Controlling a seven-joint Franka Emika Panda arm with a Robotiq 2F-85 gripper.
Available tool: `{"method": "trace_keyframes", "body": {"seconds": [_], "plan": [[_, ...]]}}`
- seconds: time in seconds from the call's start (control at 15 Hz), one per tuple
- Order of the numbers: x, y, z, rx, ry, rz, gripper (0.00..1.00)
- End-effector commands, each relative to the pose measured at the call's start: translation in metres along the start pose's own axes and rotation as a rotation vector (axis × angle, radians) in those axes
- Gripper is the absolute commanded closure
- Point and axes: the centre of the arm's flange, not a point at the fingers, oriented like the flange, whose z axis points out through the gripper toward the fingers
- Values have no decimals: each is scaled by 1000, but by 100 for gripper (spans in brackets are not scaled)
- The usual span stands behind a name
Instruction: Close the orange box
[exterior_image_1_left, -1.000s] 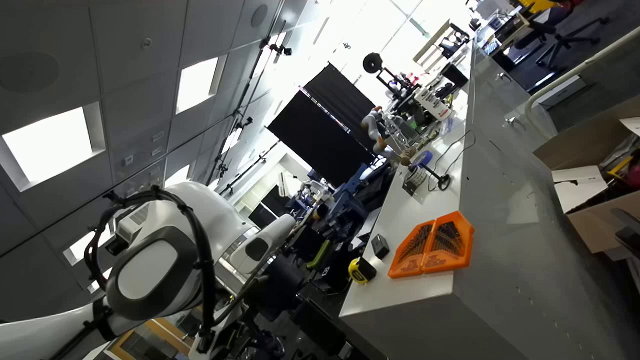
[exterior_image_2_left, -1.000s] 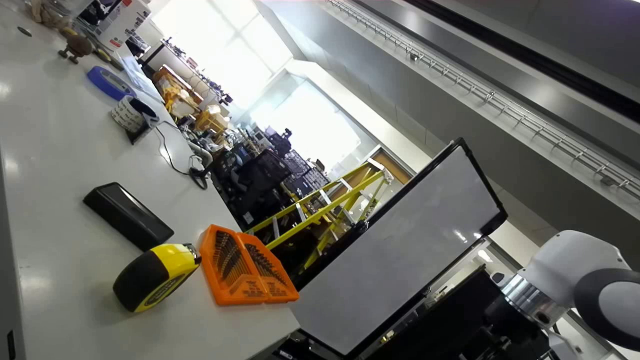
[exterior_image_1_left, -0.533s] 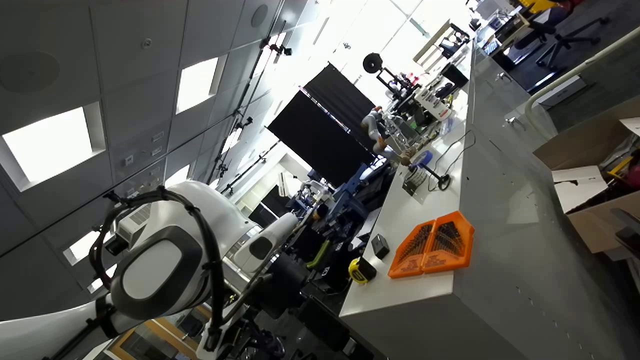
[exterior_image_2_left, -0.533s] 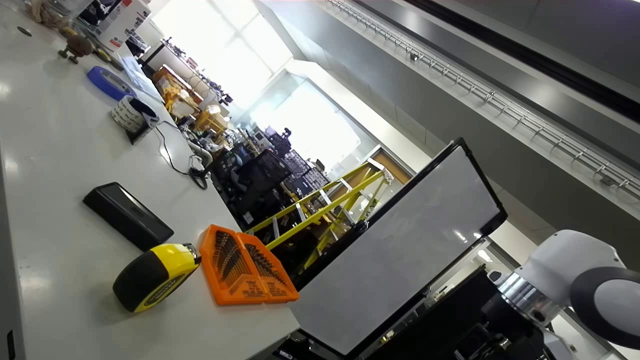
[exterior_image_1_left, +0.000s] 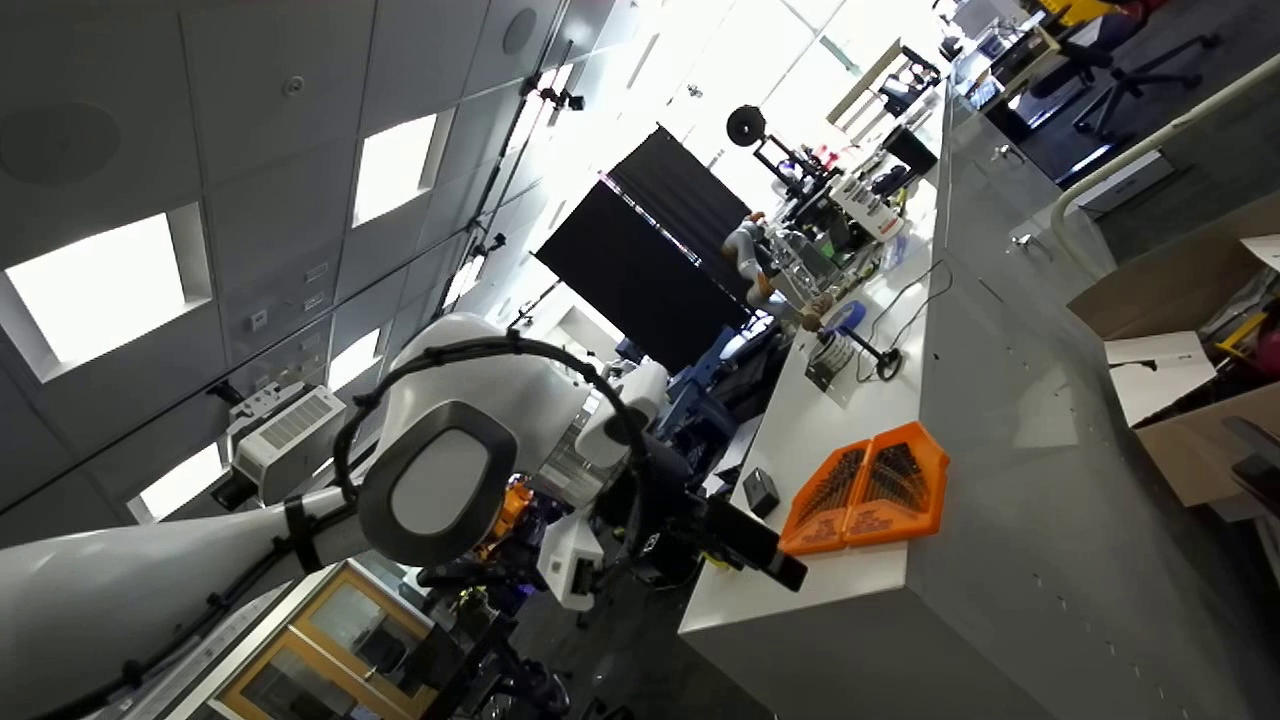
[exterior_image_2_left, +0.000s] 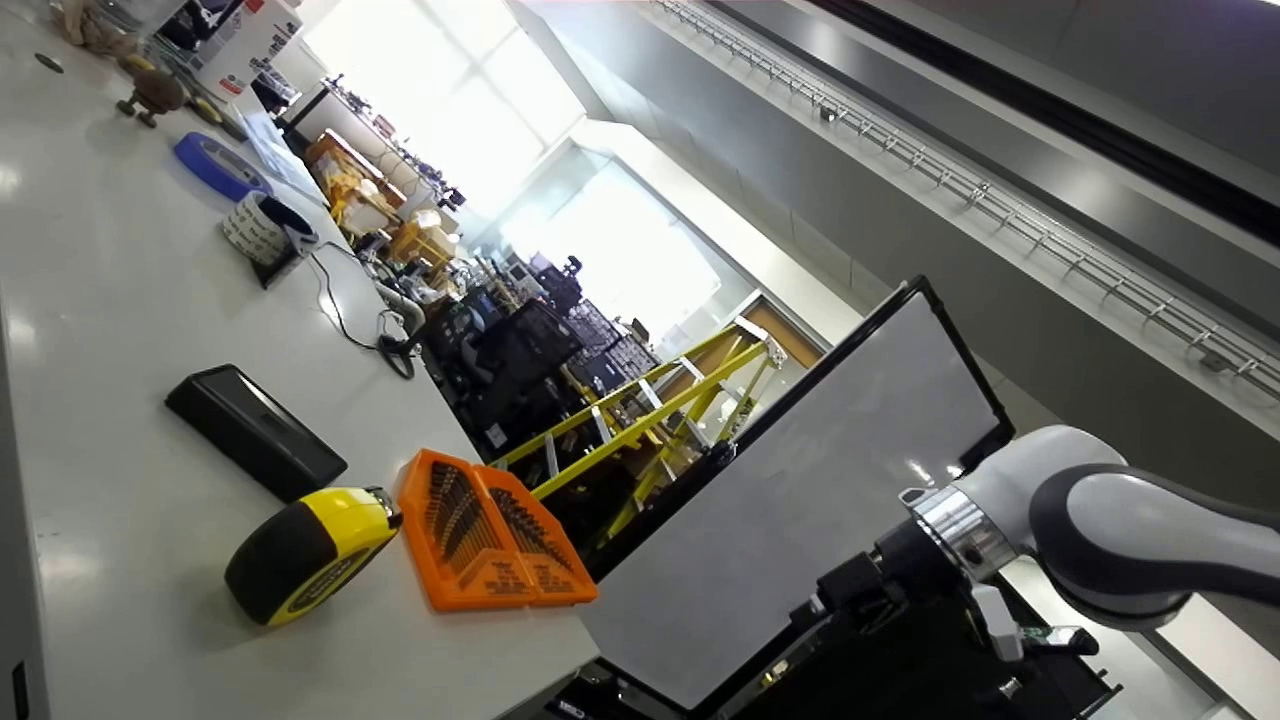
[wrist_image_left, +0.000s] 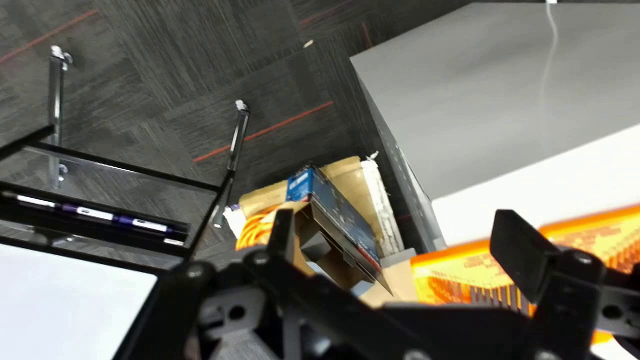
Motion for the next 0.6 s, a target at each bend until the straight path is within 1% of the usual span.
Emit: {"method": "trace_keyframes", "body": {"seconds": [0.0,0.07,0.13,0.2,0.27,0.53], "plan": [[58,2,13,148,25,-41,0],[64,0,16,194,24,-66,0],[65,-4,18,216,11,-84,0],[42,-5,15,164,25,-49,0],[49,-7,19,183,25,-62,0],[55,-6,23,186,20,-66,0]]}}
